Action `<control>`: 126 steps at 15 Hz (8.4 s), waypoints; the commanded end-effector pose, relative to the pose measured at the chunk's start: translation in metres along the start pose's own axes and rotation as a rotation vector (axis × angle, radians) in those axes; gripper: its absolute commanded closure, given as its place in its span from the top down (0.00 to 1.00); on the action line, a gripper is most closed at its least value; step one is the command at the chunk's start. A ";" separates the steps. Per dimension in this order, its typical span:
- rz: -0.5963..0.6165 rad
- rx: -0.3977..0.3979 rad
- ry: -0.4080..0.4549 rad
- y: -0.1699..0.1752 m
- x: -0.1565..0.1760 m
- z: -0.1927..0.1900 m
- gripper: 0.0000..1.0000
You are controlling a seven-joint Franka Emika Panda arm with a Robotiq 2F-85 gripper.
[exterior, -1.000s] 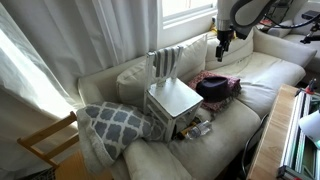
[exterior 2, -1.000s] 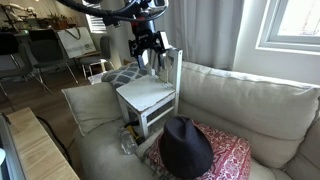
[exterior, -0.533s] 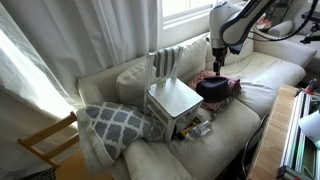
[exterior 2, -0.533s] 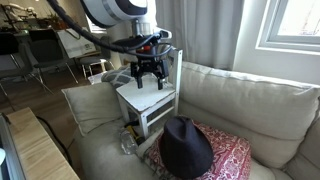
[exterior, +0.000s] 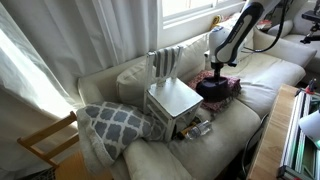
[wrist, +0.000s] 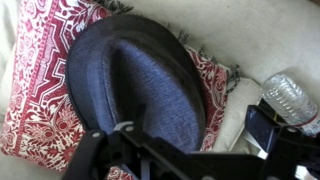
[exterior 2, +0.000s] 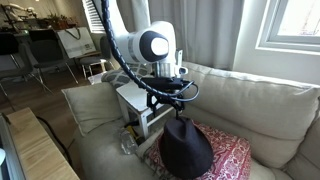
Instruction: Pick up the black and red hats and hang them on the back of the chair on the right side, pick up the black hat and put it on the chair
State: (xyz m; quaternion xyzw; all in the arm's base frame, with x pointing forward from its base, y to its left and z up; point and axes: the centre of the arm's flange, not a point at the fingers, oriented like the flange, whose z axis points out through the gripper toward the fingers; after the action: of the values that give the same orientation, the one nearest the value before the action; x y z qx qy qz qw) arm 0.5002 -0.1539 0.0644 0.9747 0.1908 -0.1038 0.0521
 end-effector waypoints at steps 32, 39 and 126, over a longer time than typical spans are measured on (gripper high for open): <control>-0.070 -0.067 0.284 -0.008 0.008 0.107 0.44; -0.057 -0.055 0.270 0.003 0.009 0.116 0.00; 0.047 0.347 0.860 0.059 0.017 -0.239 1.00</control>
State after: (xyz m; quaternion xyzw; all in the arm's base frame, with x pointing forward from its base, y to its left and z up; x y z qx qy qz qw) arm 0.5791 -0.1693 0.2885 0.9346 0.1608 0.2674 -0.1706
